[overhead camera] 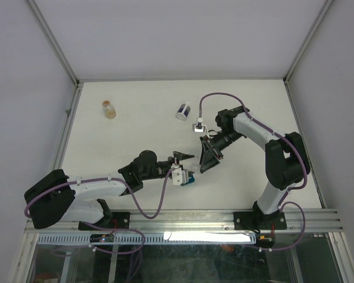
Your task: Sort the pills into containers
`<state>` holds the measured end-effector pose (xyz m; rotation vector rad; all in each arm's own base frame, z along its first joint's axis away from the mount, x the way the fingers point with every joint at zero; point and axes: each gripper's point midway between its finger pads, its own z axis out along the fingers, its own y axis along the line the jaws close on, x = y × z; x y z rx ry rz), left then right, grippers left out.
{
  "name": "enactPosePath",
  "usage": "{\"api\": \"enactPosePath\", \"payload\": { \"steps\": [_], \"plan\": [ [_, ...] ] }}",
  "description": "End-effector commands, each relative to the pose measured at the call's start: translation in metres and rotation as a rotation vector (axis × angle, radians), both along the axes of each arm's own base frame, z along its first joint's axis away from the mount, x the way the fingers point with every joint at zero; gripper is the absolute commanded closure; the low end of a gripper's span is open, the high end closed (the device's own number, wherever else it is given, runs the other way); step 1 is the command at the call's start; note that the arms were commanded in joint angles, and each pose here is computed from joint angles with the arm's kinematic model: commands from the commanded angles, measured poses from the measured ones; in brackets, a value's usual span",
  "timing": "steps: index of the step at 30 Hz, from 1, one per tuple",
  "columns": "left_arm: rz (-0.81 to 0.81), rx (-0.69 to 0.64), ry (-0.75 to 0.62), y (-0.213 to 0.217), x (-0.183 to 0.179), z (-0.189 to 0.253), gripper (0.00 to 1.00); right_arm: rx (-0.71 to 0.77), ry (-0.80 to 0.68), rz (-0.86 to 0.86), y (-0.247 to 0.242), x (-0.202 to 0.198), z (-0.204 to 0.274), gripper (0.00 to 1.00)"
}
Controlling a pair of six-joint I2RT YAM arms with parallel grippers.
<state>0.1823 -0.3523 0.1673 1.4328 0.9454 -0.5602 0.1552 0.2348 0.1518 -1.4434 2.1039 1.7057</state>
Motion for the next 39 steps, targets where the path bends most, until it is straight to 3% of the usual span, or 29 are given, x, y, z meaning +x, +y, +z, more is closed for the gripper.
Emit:
{"api": "enactPosePath", "payload": {
  "steps": [1,15,20,23,26,27,28,34,39],
  "plan": [
    [-0.087,-0.056,-0.038,-0.013,-0.011,0.028,0.45,0.041,0.006,0.009,0.004,-0.004,0.009,0.78],
    [-0.141,-0.043,0.0,-0.019,-0.02,0.024,0.67,0.032,0.026,0.018,0.004,-0.006,0.005,0.77],
    [-0.159,-0.046,0.015,-0.021,-0.023,0.025,0.81,0.031,0.034,0.019,0.005,-0.007,0.005,0.75],
    [-0.167,-0.053,0.028,-0.021,-0.025,0.026,1.0,0.031,0.033,0.019,0.005,-0.007,0.005,0.63],
    [-0.169,-0.058,0.055,-0.02,-0.027,0.025,1.0,0.031,0.034,0.018,0.005,-0.007,0.006,0.32],
    [-0.168,-0.061,0.064,-0.019,-0.028,0.024,1.0,0.031,0.032,0.018,0.005,-0.007,0.006,0.1],
    [-0.166,-0.065,0.076,-0.019,-0.029,0.024,1.0,0.032,0.031,0.016,0.005,-0.006,0.007,0.02],
    [-0.123,-0.101,0.212,-0.012,-0.033,0.02,1.0,0.044,-0.027,-0.014,-0.001,0.003,0.015,0.01],
    [-0.086,-0.162,0.403,-0.002,-0.04,0.013,1.0,0.058,-0.18,-0.093,-0.012,0.028,0.035,0.0]
  ]
}}
